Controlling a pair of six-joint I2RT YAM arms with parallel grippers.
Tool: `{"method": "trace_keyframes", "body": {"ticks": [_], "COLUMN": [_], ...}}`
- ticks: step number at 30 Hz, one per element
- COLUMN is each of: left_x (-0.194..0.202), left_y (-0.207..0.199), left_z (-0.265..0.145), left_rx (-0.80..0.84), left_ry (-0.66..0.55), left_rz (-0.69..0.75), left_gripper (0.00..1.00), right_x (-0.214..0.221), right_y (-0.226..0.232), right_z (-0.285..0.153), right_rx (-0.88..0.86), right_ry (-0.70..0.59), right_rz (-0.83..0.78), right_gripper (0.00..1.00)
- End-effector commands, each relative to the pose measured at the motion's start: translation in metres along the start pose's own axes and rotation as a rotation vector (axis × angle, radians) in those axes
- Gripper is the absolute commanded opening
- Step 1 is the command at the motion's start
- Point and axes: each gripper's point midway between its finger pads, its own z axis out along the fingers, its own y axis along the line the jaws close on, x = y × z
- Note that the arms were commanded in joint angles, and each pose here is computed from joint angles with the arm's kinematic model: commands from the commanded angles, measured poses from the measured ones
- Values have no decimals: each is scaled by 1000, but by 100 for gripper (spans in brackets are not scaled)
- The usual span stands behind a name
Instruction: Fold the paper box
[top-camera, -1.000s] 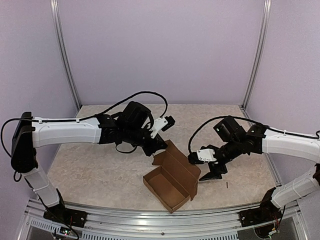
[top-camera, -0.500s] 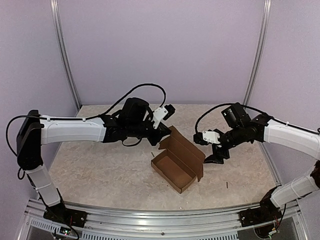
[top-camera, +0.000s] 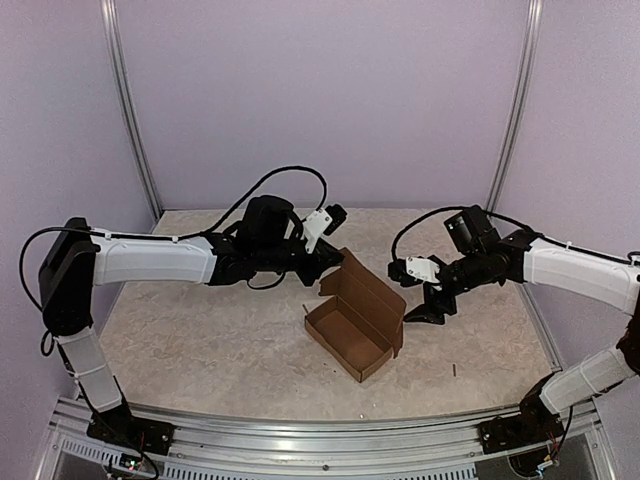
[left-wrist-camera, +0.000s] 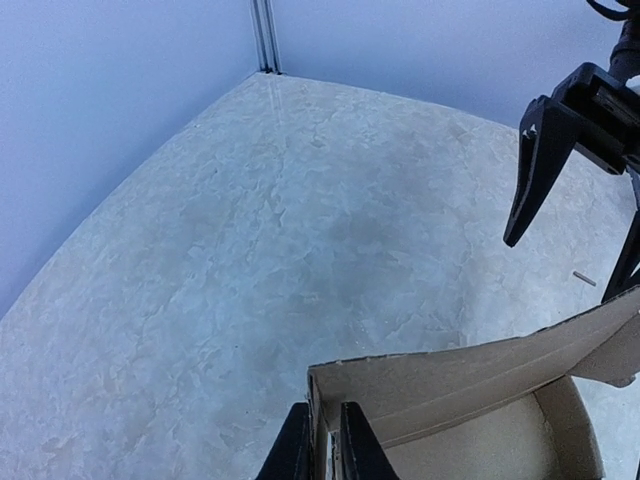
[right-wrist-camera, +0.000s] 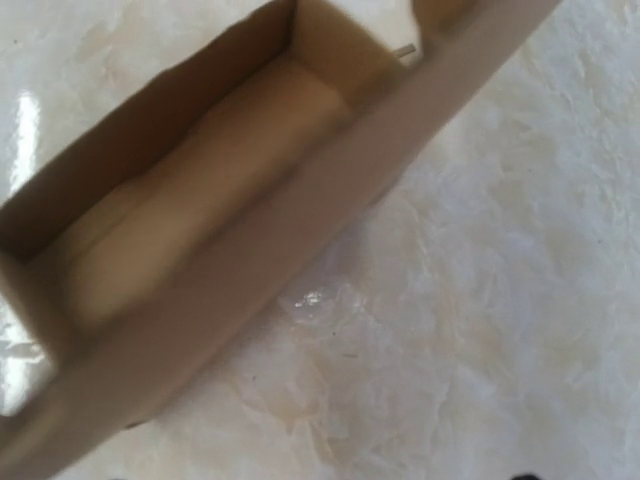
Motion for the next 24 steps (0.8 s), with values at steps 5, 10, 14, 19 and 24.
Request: {"method": "trace_keyframes", "body": {"ticks": [5, 10, 14, 19, 24], "left_x": [0, 6, 23, 30, 43], "left_y": [-2, -1, -2, -5, -6], "left_z": [-6, -16, -17, -13, -2], "left_rx": [12, 30, 32, 56, 67], "left_ry": [2, 54, 105, 112, 172], "left_rz": [6, 15, 11, -2, -22], "left_gripper": [34, 43, 43, 37, 29], "right_x": [7, 13, 21, 29, 18], "right_y": [5, 9, 17, 26, 32], "right_z": [-8, -15, -17, -16, -12], "right_rx": [17, 33, 29, 11, 8], "right_ry": [11, 35, 50, 76, 46], "right_rz": [16, -2, -15, -30, -27], "right_gripper": [81, 82, 83, 83, 83]}}
